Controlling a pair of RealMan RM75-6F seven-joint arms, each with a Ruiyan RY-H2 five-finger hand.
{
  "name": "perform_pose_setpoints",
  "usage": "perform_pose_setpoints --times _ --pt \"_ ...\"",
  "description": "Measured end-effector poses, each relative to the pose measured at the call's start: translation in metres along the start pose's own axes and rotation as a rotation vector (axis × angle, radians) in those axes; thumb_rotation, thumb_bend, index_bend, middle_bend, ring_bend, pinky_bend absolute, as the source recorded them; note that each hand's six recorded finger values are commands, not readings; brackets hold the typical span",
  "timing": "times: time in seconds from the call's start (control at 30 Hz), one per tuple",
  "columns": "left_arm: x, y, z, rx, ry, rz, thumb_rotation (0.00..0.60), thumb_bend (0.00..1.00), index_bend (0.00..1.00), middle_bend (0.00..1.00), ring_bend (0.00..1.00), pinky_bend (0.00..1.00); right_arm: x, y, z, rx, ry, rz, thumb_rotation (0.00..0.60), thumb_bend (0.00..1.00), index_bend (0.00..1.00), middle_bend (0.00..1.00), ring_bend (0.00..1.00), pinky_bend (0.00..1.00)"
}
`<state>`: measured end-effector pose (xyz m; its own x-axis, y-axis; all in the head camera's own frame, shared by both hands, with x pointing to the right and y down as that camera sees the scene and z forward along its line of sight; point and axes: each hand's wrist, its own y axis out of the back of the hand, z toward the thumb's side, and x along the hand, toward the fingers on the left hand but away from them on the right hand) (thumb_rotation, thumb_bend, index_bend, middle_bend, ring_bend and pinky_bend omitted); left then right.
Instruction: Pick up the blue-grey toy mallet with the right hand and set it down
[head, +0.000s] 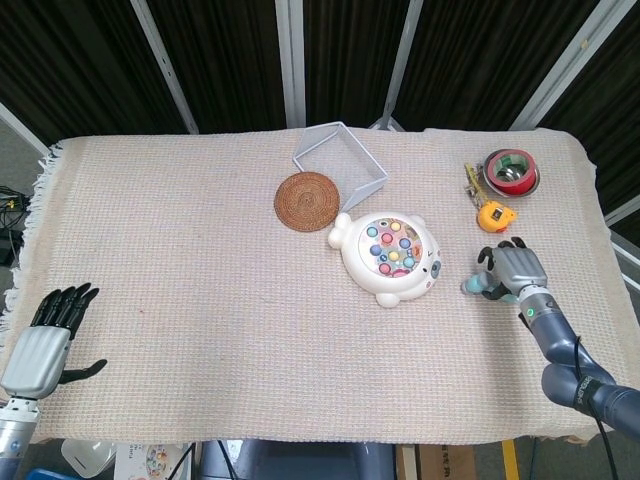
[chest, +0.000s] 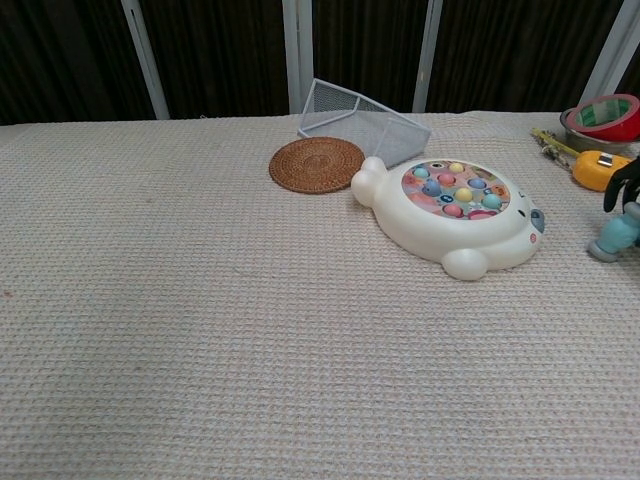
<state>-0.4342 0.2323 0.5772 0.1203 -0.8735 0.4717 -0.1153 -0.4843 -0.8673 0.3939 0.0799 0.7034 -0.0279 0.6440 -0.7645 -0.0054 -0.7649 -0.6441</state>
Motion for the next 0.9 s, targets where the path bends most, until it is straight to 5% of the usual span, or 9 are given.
perform_pose_setpoints --times 0.27,0.5,0.67,0.9 --pt "0.001 0.001 0.000 -0.002 -0.002 0.005 0.600 0.06 0.00 0.00 0.00 0.00 0.013 0.005 -0.006 -0.017 0.000 -0.011 0.600 0.23 0.05 0.19 0.01 0.00" --pt "0.003 0.001 -0.001 -0.008 0.001 0.006 0.600 0.06 0.00 0.00 0.00 0.00 0.037 0.014 -0.011 -0.043 0.017 -0.057 0.600 0.23 0.02 0.15 0.00 0.00" --pt "0.003 0.000 -0.004 -0.012 0.008 0.007 0.600 0.06 0.00 0.00 0.00 0.00 0.067 0.024 -0.020 -0.089 0.023 -0.172 0.600 0.23 0.02 0.08 0.00 0.00" --pt "-0.002 0.004 -0.004 -0.016 0.002 0.036 0.600 0.06 0.00 0.00 0.00 0.00 0.127 0.030 -0.038 -0.112 0.017 -0.431 0.600 0.23 0.02 0.06 0.00 0.00"
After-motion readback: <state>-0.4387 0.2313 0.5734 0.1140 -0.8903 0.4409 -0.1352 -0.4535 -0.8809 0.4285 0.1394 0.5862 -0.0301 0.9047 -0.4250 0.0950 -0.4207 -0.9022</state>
